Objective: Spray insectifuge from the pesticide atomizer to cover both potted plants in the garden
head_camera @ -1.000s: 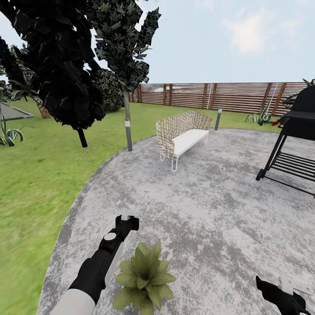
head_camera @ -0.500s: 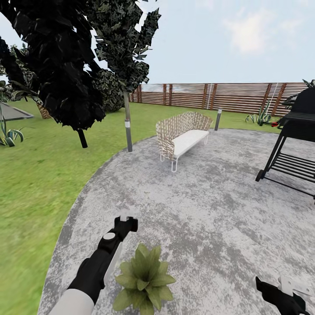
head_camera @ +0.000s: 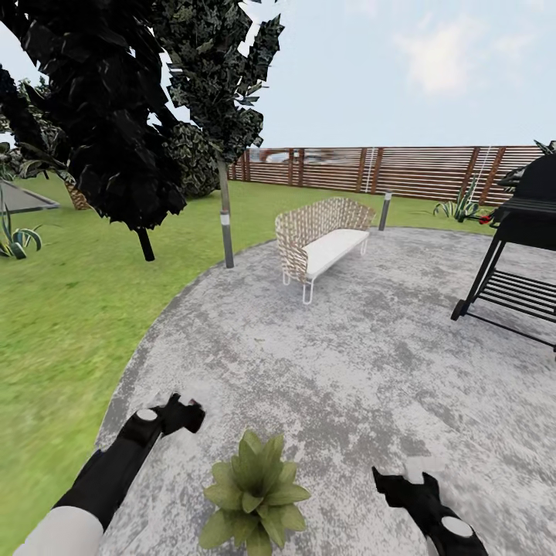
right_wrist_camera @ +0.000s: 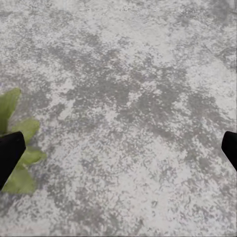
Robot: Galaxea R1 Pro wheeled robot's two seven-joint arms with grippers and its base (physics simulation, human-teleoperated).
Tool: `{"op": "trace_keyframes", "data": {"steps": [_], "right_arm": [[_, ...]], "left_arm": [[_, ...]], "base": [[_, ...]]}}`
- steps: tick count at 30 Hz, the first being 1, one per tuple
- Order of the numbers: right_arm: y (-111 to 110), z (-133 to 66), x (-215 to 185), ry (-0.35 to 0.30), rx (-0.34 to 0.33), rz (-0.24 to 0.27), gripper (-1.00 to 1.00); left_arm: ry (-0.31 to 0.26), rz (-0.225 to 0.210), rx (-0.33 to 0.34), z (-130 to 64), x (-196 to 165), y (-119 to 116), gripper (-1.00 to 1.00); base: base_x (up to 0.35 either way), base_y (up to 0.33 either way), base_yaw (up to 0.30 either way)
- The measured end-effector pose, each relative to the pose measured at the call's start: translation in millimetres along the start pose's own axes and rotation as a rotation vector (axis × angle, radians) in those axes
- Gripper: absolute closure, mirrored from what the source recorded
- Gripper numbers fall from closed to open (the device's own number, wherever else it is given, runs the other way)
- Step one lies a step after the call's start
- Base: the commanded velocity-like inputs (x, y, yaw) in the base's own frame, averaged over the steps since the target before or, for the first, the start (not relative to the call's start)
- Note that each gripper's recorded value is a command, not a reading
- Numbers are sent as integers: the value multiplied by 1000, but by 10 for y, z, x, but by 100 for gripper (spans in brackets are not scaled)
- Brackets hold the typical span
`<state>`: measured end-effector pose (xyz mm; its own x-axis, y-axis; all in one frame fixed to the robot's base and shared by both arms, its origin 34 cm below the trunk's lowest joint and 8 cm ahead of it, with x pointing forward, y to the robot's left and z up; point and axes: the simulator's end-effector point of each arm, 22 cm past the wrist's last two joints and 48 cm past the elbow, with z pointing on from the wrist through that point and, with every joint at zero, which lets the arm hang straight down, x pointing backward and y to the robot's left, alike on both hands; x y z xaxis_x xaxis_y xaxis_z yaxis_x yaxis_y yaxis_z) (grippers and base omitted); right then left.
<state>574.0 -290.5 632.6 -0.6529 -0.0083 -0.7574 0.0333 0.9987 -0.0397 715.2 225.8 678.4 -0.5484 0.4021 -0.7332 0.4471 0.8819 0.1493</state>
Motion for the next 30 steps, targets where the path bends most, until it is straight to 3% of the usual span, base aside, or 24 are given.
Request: {"op": "trace_keyframes", "data": {"steps": [1, 3, 6, 7, 9, 11, 13, 15, 16, 19, 20, 23, 25, 30], "right_arm": [[145, 43, -187, -27, -35, -16, -100], [346, 107, -496, -58, -100, -28, -100], [871, 161, -967, -35, -322, -38, -100], [943, 152, -1039, -34, -357, -40, -100], [1253, 50, -1336, -48, -508, -46, -100], [1596, -178, -1474, -58, -697, -57, -100], [1752, -318, -1485, -58, -791, -62, -100], [1836, -407, -1485, -58, -846, -66, -100], [1876, -452, -1484, -58, -873, -67, 100], [1975, -531, -1460, -52, -918, -79, 100], [2091, -580, -1408, -40, -944, -104, 100], [2392, -707, -1238, -6, -1004, -178, 100], [2479, -748, -1182, 4, -1022, -201, 100], [2613, -818, -1100, 18, -1050, -234, 100]], "left_arm": [[29, 48, 52, -35, 103, -24, 100], [71, 103, 118, -101, 258, -35, 100], [128, 172, 247, -285, 516, -16, 100], [129, 182, 266, -313, 535, -18, 100], [126, 222, 378, -441, 573, -132, 100], [109, 265, 570, -652, 462, -403, 100], [101, 314, 647, -753, 387, -488, 100], [110, 366, 690, -804, 401, -544, 100], [120, 407, 713, -823, 429, -585, 100], [151, 538, 753, -802, 511, -741, 100], [164, 577, 765, -780, 532, -818, 100], [185, 625, 817, -777, 540, -1061, 100], [212, 651, 874, -827, 561, -1241, 100], [271, 712, 914, -840, 577, -1435, 100]], "base": [[0, 0, 0], [0, 0, 0], [0, 0, 0], [0, 0, 0], [0, 0, 0], [0, 0, 0], [0, 0, 0], [0, 0, 0], [0, 0, 0], [0, 0, 0], [0, 0, 0], [0, 0, 0], [0, 0, 0], [0, 0, 0]]}}
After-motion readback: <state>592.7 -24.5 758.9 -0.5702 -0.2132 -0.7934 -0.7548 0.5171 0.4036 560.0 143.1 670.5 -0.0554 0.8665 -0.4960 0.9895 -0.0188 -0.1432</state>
